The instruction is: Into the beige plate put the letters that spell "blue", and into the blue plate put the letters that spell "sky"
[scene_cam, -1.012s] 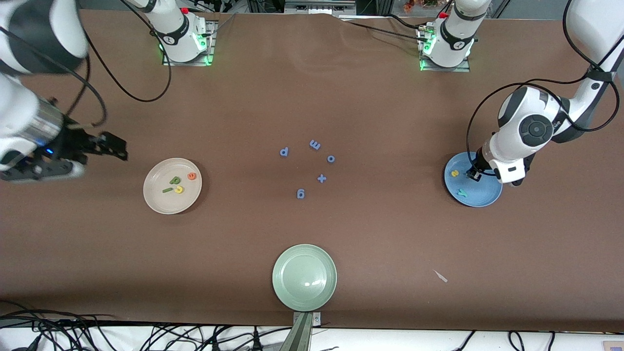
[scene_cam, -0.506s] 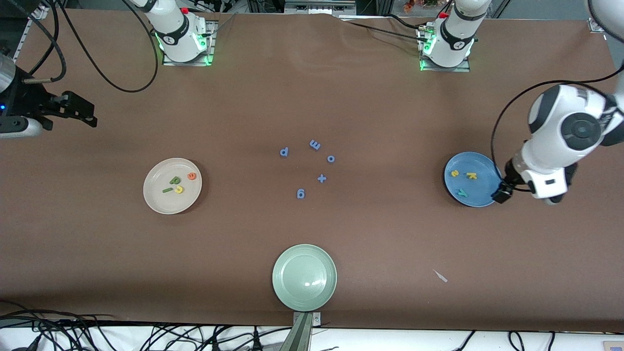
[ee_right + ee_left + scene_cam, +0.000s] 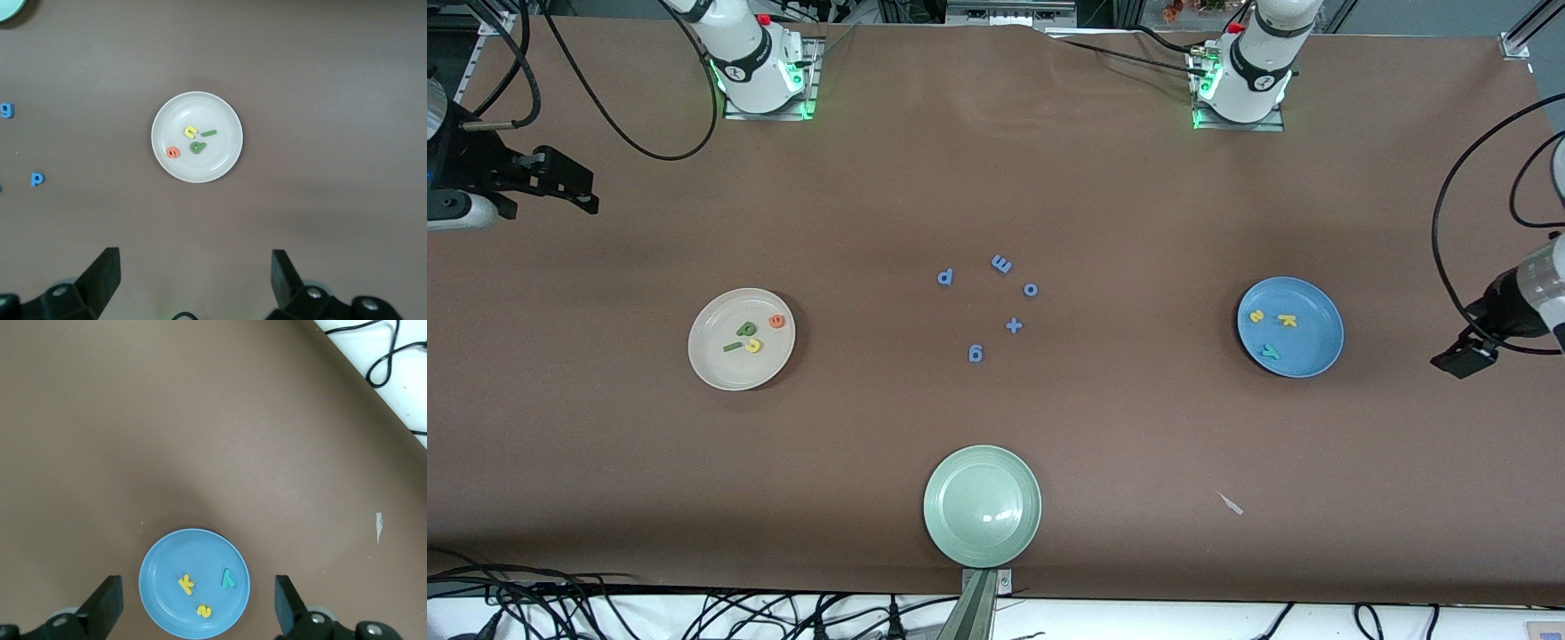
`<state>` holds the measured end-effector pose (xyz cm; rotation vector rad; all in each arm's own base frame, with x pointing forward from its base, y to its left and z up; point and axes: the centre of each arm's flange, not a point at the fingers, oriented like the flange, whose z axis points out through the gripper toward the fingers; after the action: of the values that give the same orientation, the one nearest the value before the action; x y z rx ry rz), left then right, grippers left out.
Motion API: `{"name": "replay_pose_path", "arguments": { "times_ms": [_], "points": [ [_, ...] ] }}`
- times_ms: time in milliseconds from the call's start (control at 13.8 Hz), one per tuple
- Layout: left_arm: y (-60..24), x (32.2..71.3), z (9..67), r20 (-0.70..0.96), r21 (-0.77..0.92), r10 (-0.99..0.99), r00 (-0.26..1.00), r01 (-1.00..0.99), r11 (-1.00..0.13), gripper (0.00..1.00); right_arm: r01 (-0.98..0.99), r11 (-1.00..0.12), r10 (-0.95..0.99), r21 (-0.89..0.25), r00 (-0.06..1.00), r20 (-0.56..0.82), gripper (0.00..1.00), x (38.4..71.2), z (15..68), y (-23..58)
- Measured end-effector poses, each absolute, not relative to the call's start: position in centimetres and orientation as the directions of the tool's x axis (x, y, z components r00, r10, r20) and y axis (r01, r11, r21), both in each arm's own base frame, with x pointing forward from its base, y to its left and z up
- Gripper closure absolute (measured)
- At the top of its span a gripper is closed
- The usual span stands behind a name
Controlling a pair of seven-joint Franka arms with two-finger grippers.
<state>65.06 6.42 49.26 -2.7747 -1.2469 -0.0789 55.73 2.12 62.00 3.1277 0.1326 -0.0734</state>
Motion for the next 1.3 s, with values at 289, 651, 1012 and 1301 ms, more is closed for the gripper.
{"name": "replay_pose_path", "arguments": {
  "times_ms": [289,651,1012,1301],
  "points": [
    [4.0,66.0,52.0,-0.021,-0.077,0.625,0.781,0.622,-0.78,0.0,0.067,-0.998,0.066,0.009,0.997,-0.05,0.0,55.7,62.1,1.1],
    [5.9,64.0,60.4,-0.058,-0.012,0.461,0.886,0.461,-0.887,0.0,0.059,-0.998,0.058,0.032,0.998,-0.027,0.0,55.6,63.6,0.5],
    [6.6,62.9,62.1,-0.061,0.039,0.4,0.914,0.403,-0.914,0.0,0.06,-0.998,0.059,0.032,0.998,-0.027,0.0,55.6,63.6,0.6],
    [5.9,62.8,61.5,-0.084,0.063,0.386,0.919,0.392,-0.918,0.0,0.058,-0.998,0.057,0.035,0.998,-0.027,0.0,55.6,63.6,0.5]
  ]
}}
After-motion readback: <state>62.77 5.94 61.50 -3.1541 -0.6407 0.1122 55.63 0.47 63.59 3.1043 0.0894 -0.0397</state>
